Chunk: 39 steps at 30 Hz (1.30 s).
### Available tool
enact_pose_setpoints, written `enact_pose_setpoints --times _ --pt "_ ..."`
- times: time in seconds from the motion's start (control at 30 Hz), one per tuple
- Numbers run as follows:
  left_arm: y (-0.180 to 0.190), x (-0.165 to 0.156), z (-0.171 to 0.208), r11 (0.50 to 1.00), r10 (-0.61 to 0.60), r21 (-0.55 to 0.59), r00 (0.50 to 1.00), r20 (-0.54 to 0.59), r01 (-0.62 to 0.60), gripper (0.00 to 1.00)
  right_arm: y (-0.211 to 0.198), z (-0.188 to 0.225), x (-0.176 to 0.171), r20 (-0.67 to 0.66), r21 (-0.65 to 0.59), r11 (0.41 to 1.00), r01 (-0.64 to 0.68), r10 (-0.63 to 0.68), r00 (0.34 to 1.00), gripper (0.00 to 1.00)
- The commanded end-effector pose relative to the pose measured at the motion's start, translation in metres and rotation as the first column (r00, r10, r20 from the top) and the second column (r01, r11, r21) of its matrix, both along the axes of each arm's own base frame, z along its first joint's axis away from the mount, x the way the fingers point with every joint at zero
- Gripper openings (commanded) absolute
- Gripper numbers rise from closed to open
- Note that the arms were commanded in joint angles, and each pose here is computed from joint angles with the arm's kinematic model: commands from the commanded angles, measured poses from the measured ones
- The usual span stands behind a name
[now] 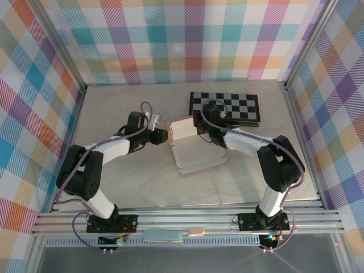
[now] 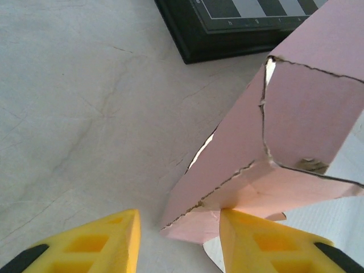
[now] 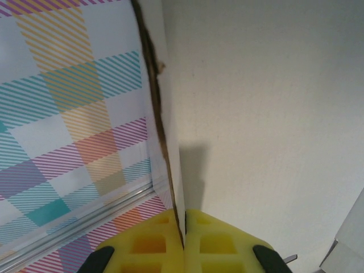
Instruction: Fold the paper box
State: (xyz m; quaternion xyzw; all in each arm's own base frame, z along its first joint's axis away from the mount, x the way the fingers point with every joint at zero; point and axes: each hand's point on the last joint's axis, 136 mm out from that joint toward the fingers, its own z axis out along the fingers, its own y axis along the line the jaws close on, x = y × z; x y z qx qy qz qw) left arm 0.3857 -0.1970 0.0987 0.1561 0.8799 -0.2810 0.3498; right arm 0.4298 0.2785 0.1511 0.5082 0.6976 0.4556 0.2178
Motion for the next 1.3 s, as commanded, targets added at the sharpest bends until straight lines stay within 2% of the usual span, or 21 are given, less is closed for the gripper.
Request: enact_pose_setpoints --times 0.0,0.47,0.83,1.0,1.27 --pt "-0.016 0.013 0.021 0.998 -0.049 -0.037 0.995 0.084 0.052 0.41 0.003 -0.015 -0.002 -0.073 0.000 1.000 0.004 -0.004 0.997 0.00" --pt "-0.049 0.026 0.023 0.994 -0.073 -0.070 0.992 0.106 0.081 0.39 0.005 -0.010 0.002 -0.069 0.009 1.000 0.016 -0.016 0.997 0.00" --pt "-0.044 0.020 0.013 0.997 -0.055 -0.055 0.995 0.084 0.059 0.40 0.001 -0.010 0.001 -0.047 -0.020 1.000 0.003 -0.003 0.999 0.00" --pt "-0.040 0.016 0.006 0.998 -0.039 -0.044 0.997 0.070 0.042 0.39 -0.001 -0.002 0.004 0.080 -0.055 0.998 -0.026 0.030 0.996 0.00" --pt "-0.035 0.013 0.000 0.999 -0.008 -0.040 0.998 0.065 0.010 0.40 -0.002 0.006 0.001 0.232 -0.001 0.999 -0.043 0.042 0.972 0.00"
